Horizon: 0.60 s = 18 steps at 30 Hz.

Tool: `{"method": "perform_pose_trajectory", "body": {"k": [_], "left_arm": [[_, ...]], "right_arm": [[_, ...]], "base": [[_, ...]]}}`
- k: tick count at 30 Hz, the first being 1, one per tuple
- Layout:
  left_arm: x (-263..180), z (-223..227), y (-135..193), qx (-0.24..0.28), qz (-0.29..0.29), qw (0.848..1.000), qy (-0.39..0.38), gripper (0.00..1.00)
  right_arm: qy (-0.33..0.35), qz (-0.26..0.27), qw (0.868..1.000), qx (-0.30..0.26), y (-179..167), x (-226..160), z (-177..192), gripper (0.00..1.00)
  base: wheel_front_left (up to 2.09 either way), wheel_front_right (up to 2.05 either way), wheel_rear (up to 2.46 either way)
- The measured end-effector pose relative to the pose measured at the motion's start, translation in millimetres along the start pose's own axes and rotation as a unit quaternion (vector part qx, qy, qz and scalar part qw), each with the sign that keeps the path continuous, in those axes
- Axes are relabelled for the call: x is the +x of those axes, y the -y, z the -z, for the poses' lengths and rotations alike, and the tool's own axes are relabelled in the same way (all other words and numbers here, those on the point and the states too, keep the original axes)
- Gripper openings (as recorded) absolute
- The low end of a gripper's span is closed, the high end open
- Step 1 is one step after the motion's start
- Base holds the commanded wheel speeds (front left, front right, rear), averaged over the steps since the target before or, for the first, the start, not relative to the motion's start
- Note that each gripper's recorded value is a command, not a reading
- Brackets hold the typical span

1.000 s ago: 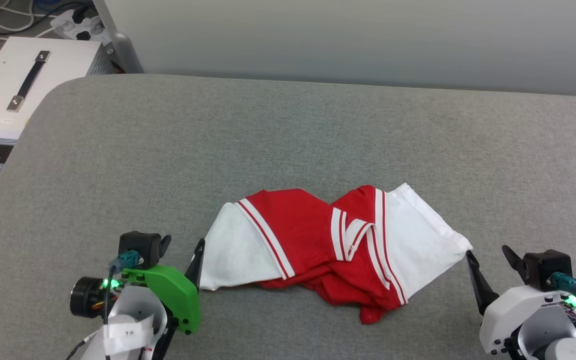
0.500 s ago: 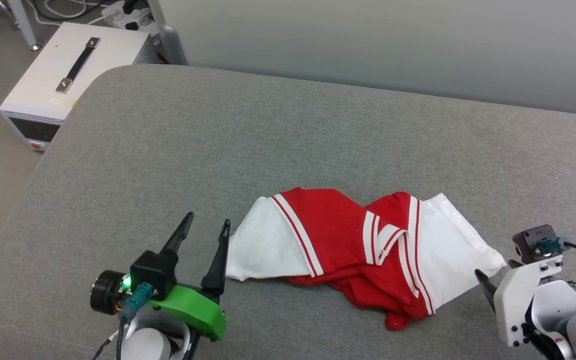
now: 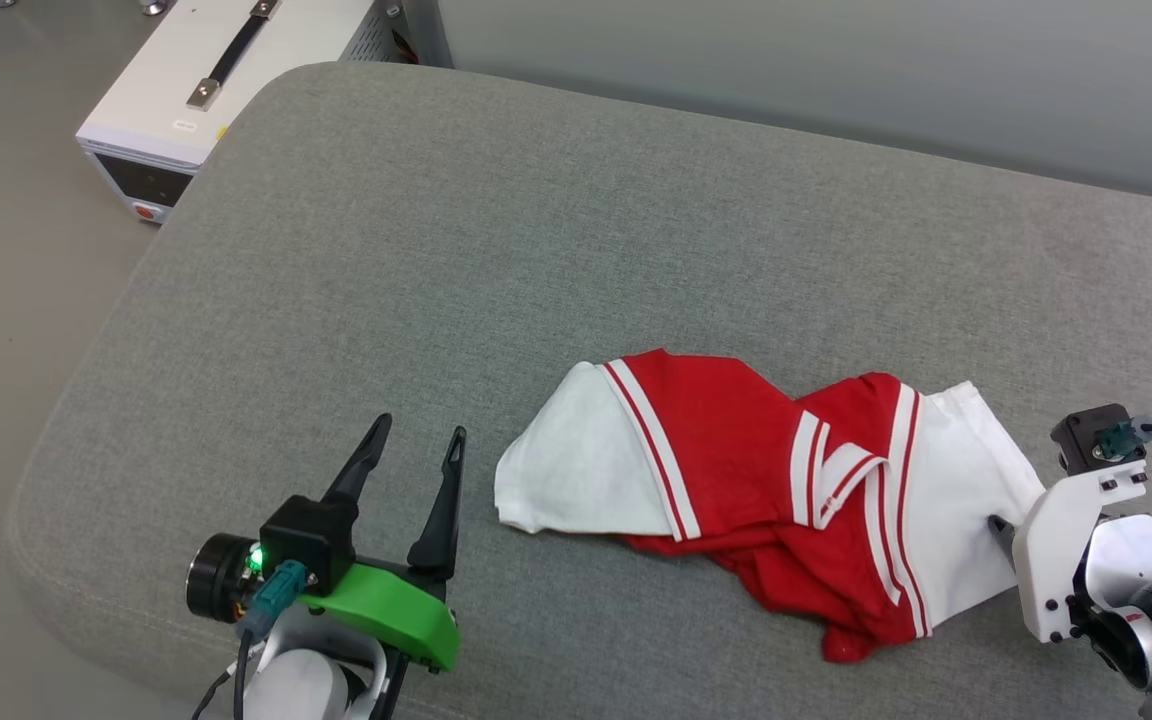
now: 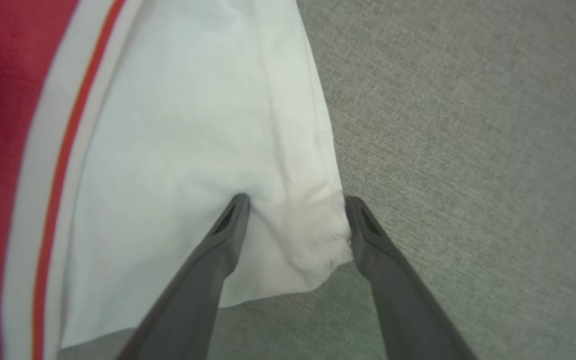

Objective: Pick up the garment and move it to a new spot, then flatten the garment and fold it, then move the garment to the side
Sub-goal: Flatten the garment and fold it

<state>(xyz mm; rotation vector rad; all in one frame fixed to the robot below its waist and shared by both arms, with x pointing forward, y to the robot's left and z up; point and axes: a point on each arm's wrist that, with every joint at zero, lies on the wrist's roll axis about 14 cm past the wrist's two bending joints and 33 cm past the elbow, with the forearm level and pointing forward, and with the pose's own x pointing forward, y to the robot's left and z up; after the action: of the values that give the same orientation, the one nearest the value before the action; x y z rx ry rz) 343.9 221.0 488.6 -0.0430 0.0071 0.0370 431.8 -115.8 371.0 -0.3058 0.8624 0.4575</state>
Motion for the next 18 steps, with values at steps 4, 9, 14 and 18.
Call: {"method": "perform_pose_trajectory", "body": {"k": [4, 9, 14, 18], "left_arm": [[1.8, 2.6, 1.5, -0.001, 0.001, 1.0, -0.003, 1.0], [4.8, 4.4, 7.1, -0.004, 0.011, 1.0, -0.005, 1.0], [8.2, 6.7, 14.7, -0.01, 0.02, 1.0, -0.007, 1.0], [10.0, 9.9, 17.8, -0.013, 0.023, 1.0, -0.012, 1.0]], "right_arm": [[0.014, 0.001, 1.0, 0.0, 4.4, 2.3, -5.1, 0.0], [0.035, 0.038, 0.999, -0.002, 37.5, -6.6, -13.8, 0.0], [0.049, 0.098, 0.994, -0.005, 89.3, -24.0, -18.6, 0.0], [0.06, 0.135, 0.989, -0.009, 120.0, -33.7, -24.7, 0.0]], "base": [[0.0, 0.0, 0.0], [0.0, 0.0, 0.0], [0.0, 0.0, 0.0], [0.0, 0.0, 0.0]]}}
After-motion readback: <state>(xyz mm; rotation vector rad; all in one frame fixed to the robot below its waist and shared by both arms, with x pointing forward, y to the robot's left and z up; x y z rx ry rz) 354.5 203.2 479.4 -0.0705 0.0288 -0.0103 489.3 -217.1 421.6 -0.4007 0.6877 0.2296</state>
